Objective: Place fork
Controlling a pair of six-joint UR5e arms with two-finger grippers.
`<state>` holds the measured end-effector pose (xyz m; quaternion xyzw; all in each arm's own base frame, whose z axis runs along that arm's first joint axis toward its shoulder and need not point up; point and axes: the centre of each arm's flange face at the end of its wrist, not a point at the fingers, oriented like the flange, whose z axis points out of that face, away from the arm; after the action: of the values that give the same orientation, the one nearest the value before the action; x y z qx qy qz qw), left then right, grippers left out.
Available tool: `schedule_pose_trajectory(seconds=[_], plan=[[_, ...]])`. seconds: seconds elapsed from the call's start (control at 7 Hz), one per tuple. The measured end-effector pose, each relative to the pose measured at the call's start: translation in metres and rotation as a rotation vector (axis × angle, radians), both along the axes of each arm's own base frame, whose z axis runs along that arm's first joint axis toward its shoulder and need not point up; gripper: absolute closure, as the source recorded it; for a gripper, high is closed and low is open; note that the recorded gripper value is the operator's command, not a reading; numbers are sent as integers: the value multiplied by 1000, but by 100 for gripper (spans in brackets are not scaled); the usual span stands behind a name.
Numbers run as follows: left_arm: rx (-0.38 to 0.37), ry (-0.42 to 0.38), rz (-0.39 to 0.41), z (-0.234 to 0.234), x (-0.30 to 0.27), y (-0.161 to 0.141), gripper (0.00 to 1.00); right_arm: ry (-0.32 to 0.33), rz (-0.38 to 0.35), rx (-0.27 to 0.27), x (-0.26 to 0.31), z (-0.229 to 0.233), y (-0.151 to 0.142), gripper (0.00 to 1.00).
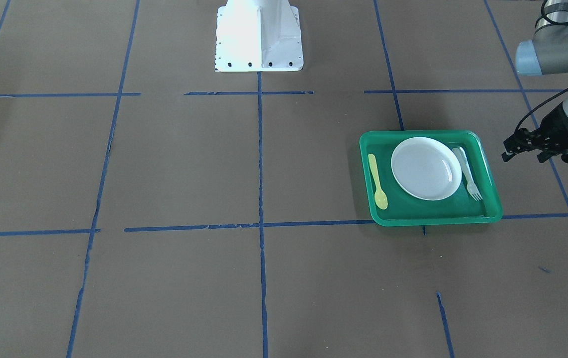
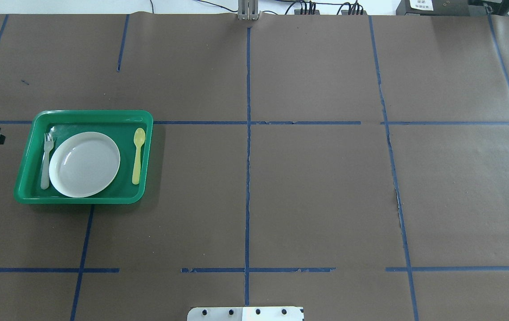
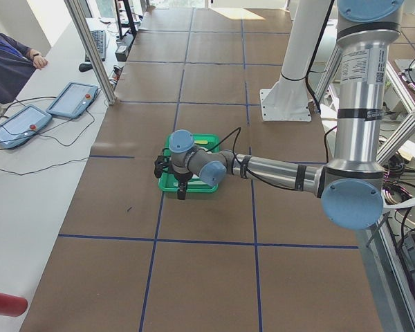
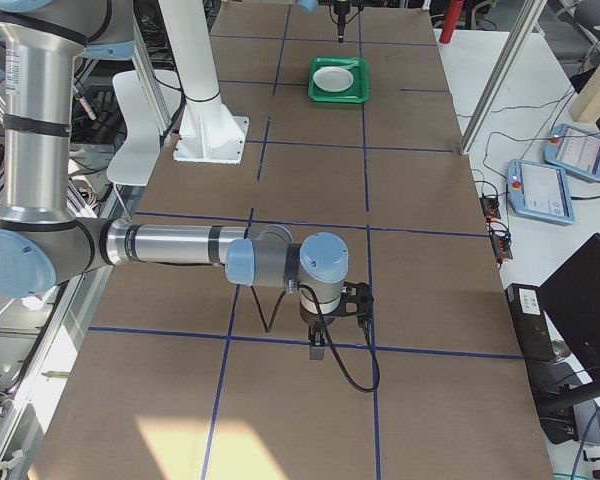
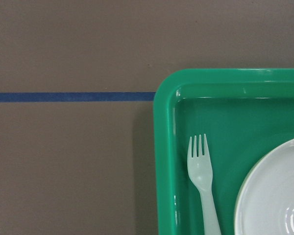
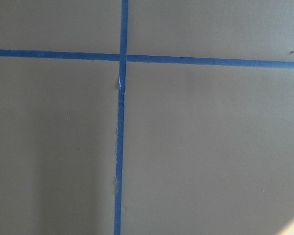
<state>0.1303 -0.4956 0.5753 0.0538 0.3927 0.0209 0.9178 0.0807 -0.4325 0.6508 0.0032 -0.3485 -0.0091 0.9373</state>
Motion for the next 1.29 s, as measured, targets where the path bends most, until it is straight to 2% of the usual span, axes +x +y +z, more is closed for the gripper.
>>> schedule_pose_trajectory(seconds=[0.43,0.71,1.0,1.29], plan=[[51,-114,96,12,-124,-2,0,0,0,0,0,0,0,0],[58,-132,102,24,-196,17,0,0,0,0,0,0,0,0],[27,-77,77,46,-225,45,0,0,0,0,0,0,0,0],[13,-33,70,53,-226,57,0,0,0,0,0,0,0,0]])
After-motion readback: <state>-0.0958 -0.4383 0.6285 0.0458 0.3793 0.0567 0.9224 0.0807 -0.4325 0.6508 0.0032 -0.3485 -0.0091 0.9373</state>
